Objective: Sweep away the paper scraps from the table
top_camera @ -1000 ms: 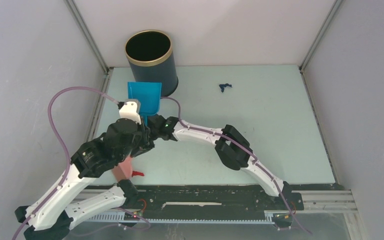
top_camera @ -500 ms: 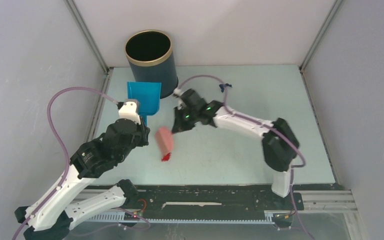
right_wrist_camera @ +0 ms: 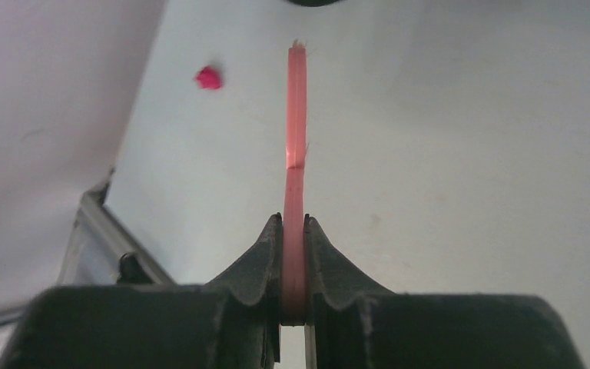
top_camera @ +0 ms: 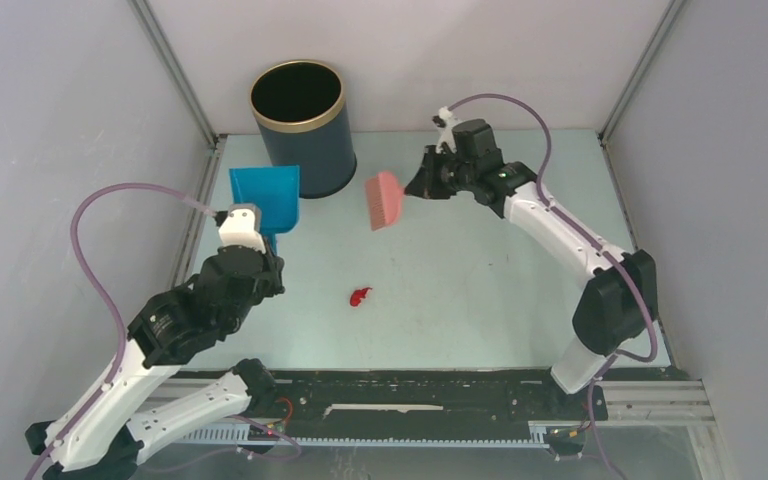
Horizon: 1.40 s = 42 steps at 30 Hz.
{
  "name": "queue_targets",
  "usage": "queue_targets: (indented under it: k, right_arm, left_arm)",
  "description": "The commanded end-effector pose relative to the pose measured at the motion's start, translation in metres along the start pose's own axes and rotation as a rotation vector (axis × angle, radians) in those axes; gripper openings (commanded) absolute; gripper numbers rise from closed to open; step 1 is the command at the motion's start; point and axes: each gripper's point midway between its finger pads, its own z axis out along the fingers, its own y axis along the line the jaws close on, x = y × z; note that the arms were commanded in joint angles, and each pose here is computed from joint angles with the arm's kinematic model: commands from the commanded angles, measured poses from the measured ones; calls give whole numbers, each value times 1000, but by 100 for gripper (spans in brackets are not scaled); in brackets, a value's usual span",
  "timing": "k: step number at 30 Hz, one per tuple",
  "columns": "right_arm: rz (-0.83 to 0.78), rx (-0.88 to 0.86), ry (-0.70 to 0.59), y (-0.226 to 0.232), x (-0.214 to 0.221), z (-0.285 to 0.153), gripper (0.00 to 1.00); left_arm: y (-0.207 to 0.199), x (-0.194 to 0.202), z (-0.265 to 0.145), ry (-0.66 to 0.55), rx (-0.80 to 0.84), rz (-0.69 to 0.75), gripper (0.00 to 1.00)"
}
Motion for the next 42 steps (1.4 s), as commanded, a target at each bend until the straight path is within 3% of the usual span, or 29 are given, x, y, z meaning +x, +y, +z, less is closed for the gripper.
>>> queue_targets:
  k: [1, 13, 22, 30, 34, 42]
  right_arm:
    - [-69, -274, 19, 88, -6, 15, 0]
    - [199, -486, 164, 184, 26, 132, 0]
    - [313, -314, 133, 196, 58, 199, 0]
    - [331, -213, 166, 164, 82, 224, 0]
    - [315, -138, 190, 125, 87, 222, 0]
    - [269, 42, 175, 34, 94, 165, 0]
  left_arm:
    - [10, -20, -13, -76, -24, -102, 0]
    - [19, -6, -13, -38, -56, -93, 0]
    - [20, 9, -5, 1, -79, -51, 0]
    - [15, 35, 3, 116, -81, -6, 0]
    - [10, 51, -1, 189, -49, -7, 0]
    - [13, 92, -15, 321, 7, -26, 0]
